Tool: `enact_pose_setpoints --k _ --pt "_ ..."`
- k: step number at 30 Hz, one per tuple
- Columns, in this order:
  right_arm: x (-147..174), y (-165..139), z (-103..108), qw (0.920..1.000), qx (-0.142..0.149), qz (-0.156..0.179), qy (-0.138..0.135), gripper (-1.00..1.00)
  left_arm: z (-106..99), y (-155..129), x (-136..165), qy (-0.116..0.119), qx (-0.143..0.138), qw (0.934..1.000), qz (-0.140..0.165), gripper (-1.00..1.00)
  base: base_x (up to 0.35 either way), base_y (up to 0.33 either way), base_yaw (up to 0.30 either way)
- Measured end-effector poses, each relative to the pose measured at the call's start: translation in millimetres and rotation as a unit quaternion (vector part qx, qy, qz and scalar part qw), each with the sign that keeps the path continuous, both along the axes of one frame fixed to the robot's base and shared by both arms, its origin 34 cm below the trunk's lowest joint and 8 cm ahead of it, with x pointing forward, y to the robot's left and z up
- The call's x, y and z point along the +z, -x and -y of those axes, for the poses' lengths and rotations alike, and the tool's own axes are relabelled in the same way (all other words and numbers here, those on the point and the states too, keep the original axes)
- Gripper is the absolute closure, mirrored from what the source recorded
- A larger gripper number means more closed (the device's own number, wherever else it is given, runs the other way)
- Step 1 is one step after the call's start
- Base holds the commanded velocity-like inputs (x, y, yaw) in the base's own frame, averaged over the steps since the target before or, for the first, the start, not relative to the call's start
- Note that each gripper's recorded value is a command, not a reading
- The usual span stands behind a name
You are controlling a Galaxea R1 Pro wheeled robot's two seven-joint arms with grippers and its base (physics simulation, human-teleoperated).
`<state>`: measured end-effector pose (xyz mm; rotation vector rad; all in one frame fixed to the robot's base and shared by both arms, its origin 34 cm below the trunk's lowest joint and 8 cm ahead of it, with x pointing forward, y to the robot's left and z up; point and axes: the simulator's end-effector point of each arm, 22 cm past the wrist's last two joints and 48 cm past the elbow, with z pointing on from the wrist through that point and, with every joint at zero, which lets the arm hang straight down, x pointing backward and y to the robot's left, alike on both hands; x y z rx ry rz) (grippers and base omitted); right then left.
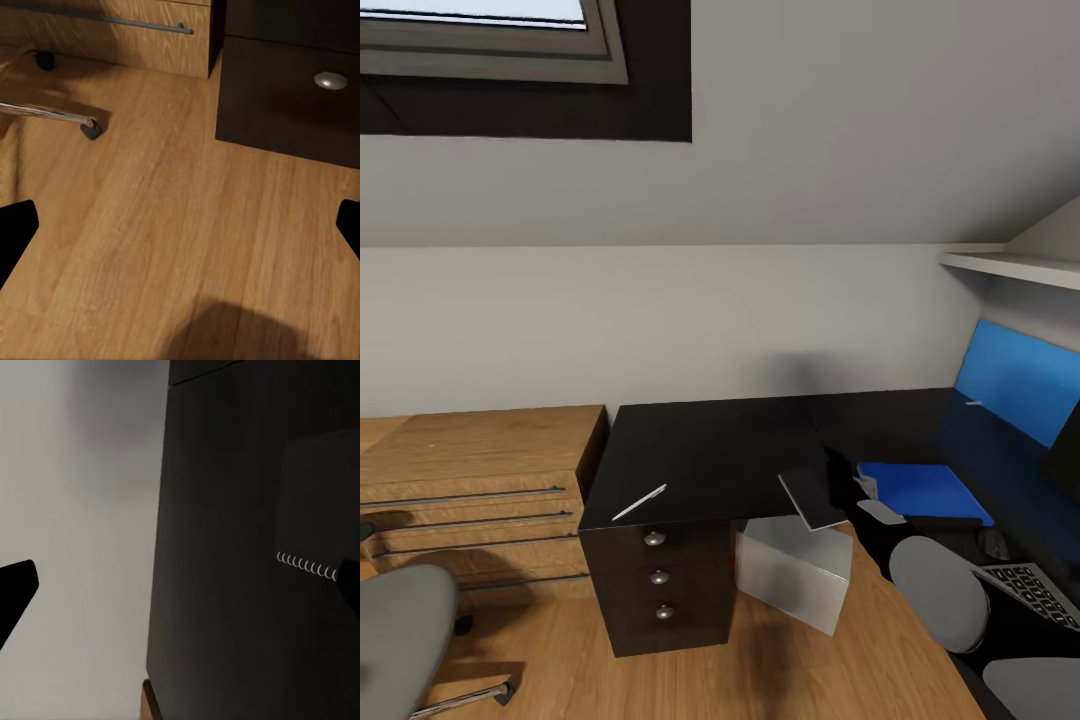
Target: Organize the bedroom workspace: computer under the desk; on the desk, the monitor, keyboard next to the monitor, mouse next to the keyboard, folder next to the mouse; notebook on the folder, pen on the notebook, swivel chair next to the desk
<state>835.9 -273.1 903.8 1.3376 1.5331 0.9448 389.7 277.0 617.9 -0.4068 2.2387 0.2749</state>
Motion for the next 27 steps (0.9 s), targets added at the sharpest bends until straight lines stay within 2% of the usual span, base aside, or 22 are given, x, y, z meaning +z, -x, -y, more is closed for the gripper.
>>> enact_pose_setpoints --k 7,17,27 --pt "-0.2 0.0 -0.1 1.0 0.0 0.0 0.0 -1.0 -2.4 -0.1 0.0 0.001 0.009 1.0 0.0 -1.0 -0.021 0.0 0.0" --pt "-0.5 -0.2 0.8 1.0 0.0 0.0 0.001 -1.0 -3.7 -0.1 -0.1 0.001 0.013 0.9999 0.0 -1.0 -0.228 0.0 0.0" --pt "-1.4 -0.1 1.3 1.0 -0.001 0.0 0.001 -1.0 -3.7 -0.1 -1.2 0.001 0.013 0.9999 0.0 -1.0 -0.055 0.0 0.0"
